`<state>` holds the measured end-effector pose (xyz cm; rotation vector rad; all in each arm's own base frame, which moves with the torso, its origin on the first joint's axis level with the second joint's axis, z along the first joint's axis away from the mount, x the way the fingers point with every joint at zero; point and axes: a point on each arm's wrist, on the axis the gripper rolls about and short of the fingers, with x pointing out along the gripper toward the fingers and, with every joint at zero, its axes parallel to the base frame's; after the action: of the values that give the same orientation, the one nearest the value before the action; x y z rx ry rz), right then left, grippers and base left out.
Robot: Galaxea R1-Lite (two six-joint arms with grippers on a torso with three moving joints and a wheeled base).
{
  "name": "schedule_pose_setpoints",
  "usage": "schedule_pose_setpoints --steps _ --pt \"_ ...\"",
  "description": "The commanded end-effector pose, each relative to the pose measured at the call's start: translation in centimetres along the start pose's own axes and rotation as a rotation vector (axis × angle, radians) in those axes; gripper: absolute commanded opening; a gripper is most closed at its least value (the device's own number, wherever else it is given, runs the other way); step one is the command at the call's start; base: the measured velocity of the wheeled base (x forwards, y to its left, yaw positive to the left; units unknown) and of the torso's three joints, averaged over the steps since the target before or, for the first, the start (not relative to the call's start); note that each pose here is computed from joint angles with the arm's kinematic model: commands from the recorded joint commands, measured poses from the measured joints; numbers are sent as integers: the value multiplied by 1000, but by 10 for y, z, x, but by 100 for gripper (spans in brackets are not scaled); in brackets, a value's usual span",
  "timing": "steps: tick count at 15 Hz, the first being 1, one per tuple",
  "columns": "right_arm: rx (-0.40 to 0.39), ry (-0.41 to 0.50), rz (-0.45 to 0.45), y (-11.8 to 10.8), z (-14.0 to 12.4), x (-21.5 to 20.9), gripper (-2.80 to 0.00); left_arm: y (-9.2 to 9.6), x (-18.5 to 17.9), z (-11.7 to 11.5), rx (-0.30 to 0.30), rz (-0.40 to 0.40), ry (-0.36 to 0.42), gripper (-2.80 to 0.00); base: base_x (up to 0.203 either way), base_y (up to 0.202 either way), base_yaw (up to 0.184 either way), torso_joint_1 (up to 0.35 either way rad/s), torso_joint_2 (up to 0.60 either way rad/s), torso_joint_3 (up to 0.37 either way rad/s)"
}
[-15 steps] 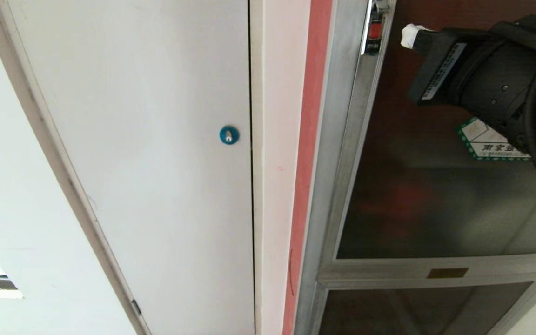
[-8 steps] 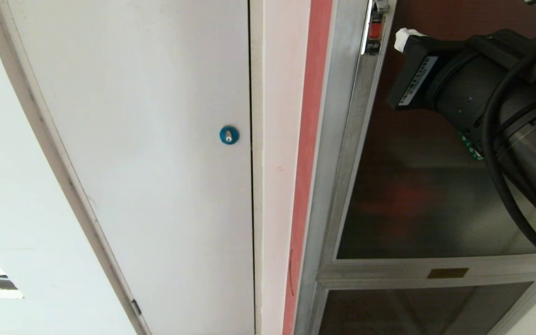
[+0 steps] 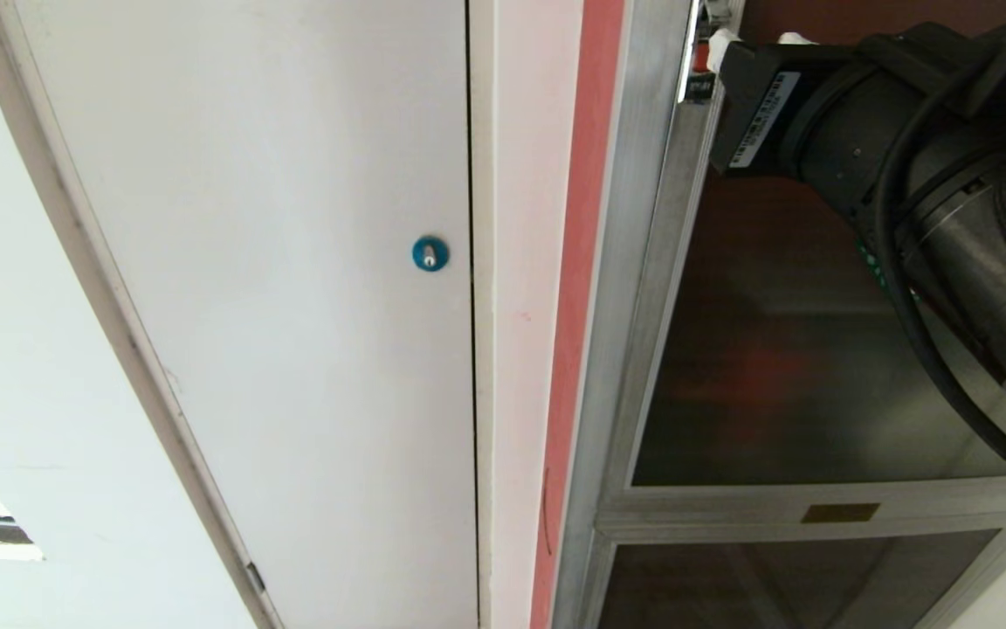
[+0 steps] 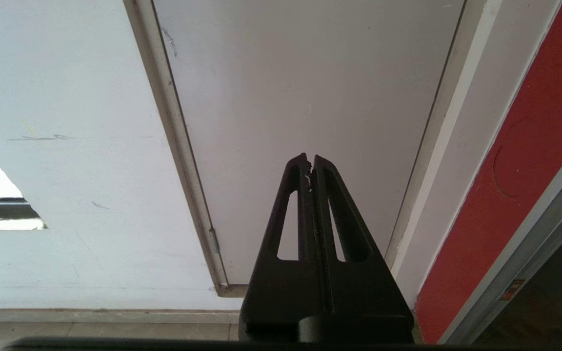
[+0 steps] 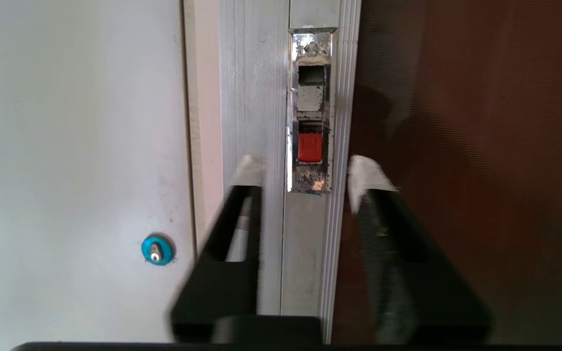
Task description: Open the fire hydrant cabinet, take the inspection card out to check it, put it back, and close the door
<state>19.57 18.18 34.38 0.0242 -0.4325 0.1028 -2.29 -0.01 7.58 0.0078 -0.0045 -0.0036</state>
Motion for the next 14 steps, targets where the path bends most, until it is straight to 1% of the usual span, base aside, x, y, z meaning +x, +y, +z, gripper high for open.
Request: schedule_pose_setpoints --steps 1,5,10,14 --pt "-1 1 -8 6 -3 6 0 0 0 0 0 0 3 -280 0 0 0 0 0 0" --pt "10 -12 -55 8 -1 18 0 0 0 0 0 1 1 -280 0 0 0 0 0 0" --pt "-7 -26 -119 -8 -2 30 0 0 0 0 0 -1 3 -280 0 0 0 0 0 0" --pt "-7 -32 -124 -6 -1 37 0 0 0 0 0 0 3 -280 0 0 0 0 0 0"
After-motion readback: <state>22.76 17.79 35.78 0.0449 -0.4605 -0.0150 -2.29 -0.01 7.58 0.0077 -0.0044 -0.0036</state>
